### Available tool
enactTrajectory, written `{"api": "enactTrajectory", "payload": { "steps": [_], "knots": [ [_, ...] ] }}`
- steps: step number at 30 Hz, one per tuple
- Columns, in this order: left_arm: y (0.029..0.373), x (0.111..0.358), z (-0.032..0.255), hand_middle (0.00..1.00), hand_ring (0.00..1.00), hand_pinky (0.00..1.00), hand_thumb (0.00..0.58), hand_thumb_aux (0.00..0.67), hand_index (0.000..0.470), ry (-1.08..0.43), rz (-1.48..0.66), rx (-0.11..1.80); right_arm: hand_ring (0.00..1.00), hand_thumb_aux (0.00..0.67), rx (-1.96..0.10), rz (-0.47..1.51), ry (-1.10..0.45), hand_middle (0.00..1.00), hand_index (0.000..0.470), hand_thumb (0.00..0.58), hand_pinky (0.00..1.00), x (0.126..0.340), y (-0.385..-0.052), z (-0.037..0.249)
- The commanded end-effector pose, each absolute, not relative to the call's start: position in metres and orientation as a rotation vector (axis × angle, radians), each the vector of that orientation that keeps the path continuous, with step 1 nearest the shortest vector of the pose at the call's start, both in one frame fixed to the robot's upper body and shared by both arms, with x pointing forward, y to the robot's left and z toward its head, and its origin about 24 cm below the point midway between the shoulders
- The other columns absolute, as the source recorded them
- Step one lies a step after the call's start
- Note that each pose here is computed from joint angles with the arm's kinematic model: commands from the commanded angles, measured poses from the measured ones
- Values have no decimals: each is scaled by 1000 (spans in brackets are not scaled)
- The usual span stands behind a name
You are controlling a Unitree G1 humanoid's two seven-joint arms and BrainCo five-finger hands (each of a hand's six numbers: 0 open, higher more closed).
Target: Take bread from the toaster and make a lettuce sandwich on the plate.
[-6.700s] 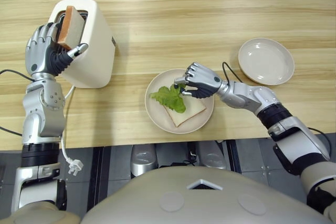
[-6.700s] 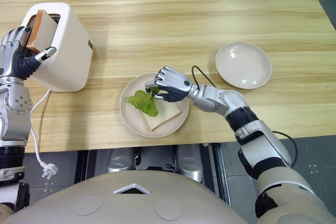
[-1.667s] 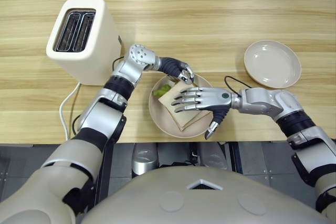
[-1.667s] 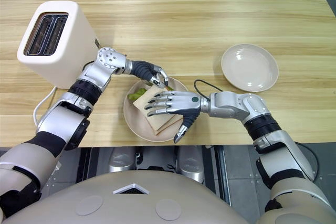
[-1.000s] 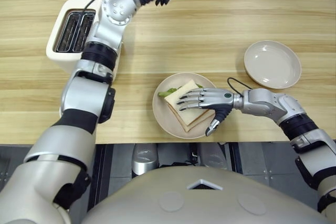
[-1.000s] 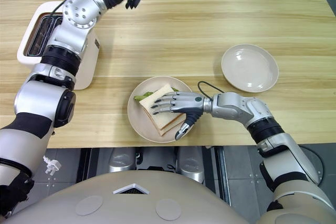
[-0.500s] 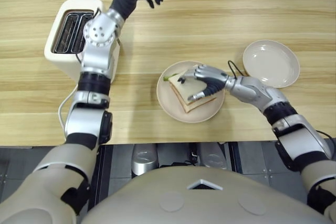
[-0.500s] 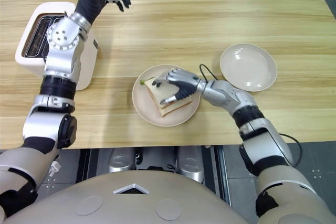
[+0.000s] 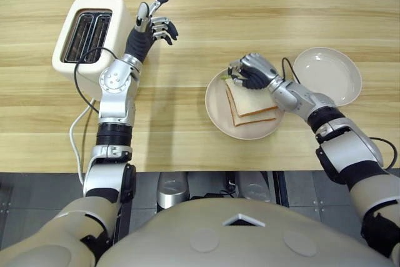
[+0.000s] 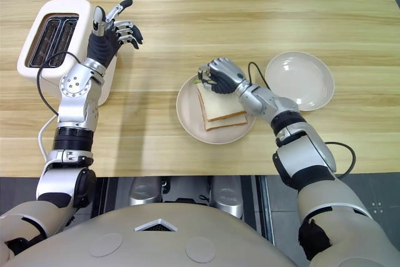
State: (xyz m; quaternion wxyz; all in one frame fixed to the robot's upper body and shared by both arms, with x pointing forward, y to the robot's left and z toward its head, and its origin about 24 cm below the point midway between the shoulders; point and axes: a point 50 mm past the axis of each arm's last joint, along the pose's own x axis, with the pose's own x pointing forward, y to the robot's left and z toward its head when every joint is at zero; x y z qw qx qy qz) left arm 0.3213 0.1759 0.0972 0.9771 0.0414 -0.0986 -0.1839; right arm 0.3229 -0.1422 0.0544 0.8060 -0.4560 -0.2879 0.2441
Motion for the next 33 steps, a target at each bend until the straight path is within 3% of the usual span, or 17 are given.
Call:
{"api": "enactTrajectory", "payload": {
  "steps": [1, 6, 9, 12, 13, 14, 15, 16, 17, 18, 23, 25, 33],
  "knots": [
    [162, 314, 89, 561, 561, 561, 0, 0, 0, -178, -415, 73, 1000, 670, -770, 425, -803, 1000, 460, 580, 1000, 321, -139, 85],
    [150, 304, 84, 557, 557, 557, 0, 0, 0, -181, -455, 94, 1000, 670, -553, 342, -969, 1000, 460, 580, 1000, 312, -146, 114],
    [145, 295, 86, 565, 565, 565, 0, 0, 0, -198, -496, 109, 1000, 670, -476, 356, -967, 1000, 460, 580, 1000, 306, -155, 118],
    [137, 275, 82, 573, 573, 573, 0, 0, 0, -186, -616, 134, 1000, 670, -433, 472, -813, 1000, 460, 580, 1000, 296, -169, 105],
    [135, 266, 78, 612, 612, 612, 0, 0, 0, -172, -674, 141, 1000, 670, -404, 555, -733, 1000, 460, 580, 1000, 289, -174, 99],
    [133, 256, 74, 690, 690, 690, 40, 24, 16, -157, -738, 148, 1000, 670, -363, 615, -652, 1000, 460, 580, 1000, 284, -181, 94],
    [132, 244, 70, 690, 690, 690, 40, 24, 16, -139, -822, 153, 1000, 670, -300, 720, -517, 1000, 460, 580, 1000, 277, -190, 86],
    [131, 232, 65, 1000, 1000, 1000, 438, 339, 233, -117, -899, 150, 1000, 670, -254, 839, -417, 1000, 460, 580, 1000, 266, -198, 79],
    [131, 221, 62, 1000, 1000, 1000, 558, 539, 370, -98, -965, 142, 1000, 670, -214, 915, -331, 1000, 460, 580, 1000, 257, -207, 73],
    [132, 209, 59, 1000, 1000, 1000, 580, 670, 460, -76, -1029, 128, 1000, 670, -180, 1012, -223, 1000, 460, 580, 1000, 246, -217, 67],
    [133, 170, 47, 1000, 1000, 1000, 580, 670, 460, 49, -1254, 104, 1000, 670, -129, 1195, 37, 1000, 460, 580, 1000, 215, -249, 58],
    [131, 163, 41, 1000, 1000, 1000, 580, 670, 460, 98, -1293, 142, 1000, 670, -204, 1235, 127, 1000, 460, 580, 1000, 207, -254, 51],
    [110, 170, -14, 1000, 1000, 1000, 580, 670, 460, 158, -1274, 789, 1000, 670, -722, 1269, 429, 1000, 460, 580, 1000, 203, -259, 8]
  ]
}}
